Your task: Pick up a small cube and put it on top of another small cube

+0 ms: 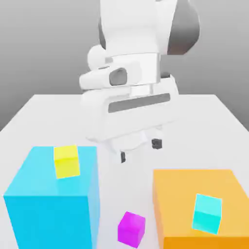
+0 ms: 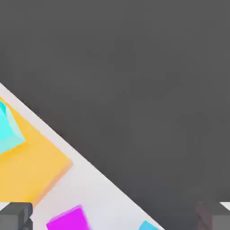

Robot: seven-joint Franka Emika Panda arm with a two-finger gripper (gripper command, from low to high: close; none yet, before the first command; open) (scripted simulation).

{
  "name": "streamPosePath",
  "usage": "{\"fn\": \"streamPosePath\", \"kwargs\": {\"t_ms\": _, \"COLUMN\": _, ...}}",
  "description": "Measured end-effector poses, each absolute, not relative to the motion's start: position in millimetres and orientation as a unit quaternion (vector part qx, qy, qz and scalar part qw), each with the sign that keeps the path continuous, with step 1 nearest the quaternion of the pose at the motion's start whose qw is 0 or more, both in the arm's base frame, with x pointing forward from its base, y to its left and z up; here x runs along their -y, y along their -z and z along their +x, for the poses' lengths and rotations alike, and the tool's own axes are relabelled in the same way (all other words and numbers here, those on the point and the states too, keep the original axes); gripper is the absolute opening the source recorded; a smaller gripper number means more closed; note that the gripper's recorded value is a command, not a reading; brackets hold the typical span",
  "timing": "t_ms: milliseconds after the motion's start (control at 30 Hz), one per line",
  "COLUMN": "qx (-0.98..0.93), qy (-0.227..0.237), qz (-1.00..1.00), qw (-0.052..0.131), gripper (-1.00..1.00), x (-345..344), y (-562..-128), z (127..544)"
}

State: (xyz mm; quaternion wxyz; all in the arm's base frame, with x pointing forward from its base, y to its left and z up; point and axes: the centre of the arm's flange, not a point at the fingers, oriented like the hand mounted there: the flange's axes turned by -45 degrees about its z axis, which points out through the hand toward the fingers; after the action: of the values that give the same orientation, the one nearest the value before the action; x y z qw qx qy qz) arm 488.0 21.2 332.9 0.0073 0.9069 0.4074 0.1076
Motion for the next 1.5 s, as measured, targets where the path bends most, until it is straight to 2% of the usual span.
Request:
{"fn": "streamPosePath", "kwargs": {"t_ms": 233, "qx": -0.529, "qy": -0.011, "qz": 0.849, "qw": 0.002, "gripper": 0.0, "x": -18.6, "y": -207.2, "z": 462.6}}
{"fn": "streamPosePath", "kwargs": {"t_ms": 400, "qx": -0.542, "qy": 0.0, "qz": 0.84, "qw": 0.001, "gripper": 0.0, "x": -17.6, "y": -142.9, "z": 458.9}}
{"fn": "streamPosePath", "kwargs": {"t_ms": 433, "qx": -0.542, "qy": 0.0, "qz": 0.84, "qw": 0.0, "gripper": -1.0, "x": -17.6, "y": -134.9, "z": 458.2}}
{"fn": "streamPosePath", "kwargs": {"t_ms": 633, "qx": -0.542, "qy": 0.001, "qz": 0.841, "qw": 0.0, "gripper": -1.0, "x": -17.6, "y": -130.7, "z": 457.6}}
{"fn": "streamPosePath", "kwargs": {"t_ms": 833, "qx": -0.544, "qy": 0.0, "qz": 0.839, "qw": 0.0, "gripper": -1.0, "x": -19.0, "y": -188.1, "z": 458.8}}
{"fn": "streamPosePath", "kwargs": {"t_ms": 967, "qx": -0.573, "qy": -0.001, "qz": 0.82, "qw": 0.007, "gripper": -1.0, "x": -35.4, "y": -226.6, "z": 494.1}}
{"fn": "streamPosePath", "kwargs": {"t_ms": 1133, "qx": -0.541, "qy": 0.0, "qz": 0.841, "qw": 0.013, "gripper": -1.0, "x": 8.6, "y": -308.1, "z": 514.1}}
{"fn": "streamPosePath", "kwargs": {"t_ms": 1267, "qx": -0.507, "qy": 0.003, "qz": 0.862, "qw": 0.017, "gripper": -1.0, "x": 54.9, "y": -377.1, "z": 509.9}}
{"fn": "streamPosePath", "kwargs": {"t_ms": 1433, "qx": -0.464, "qy": 0.008, "qz": 0.886, "qw": 0.018, "gripper": -1.0, "x": 110.1, "y": -457.3, "z": 484.1}}
{"fn": "streamPosePath", "kwargs": {"t_ms": 1500, "qx": -0.469, "qy": 0.003, "qz": 0.883, "qw": 0.005, "gripper": -1.0, "x": 116.8, "y": -456.9, "z": 470.7}}
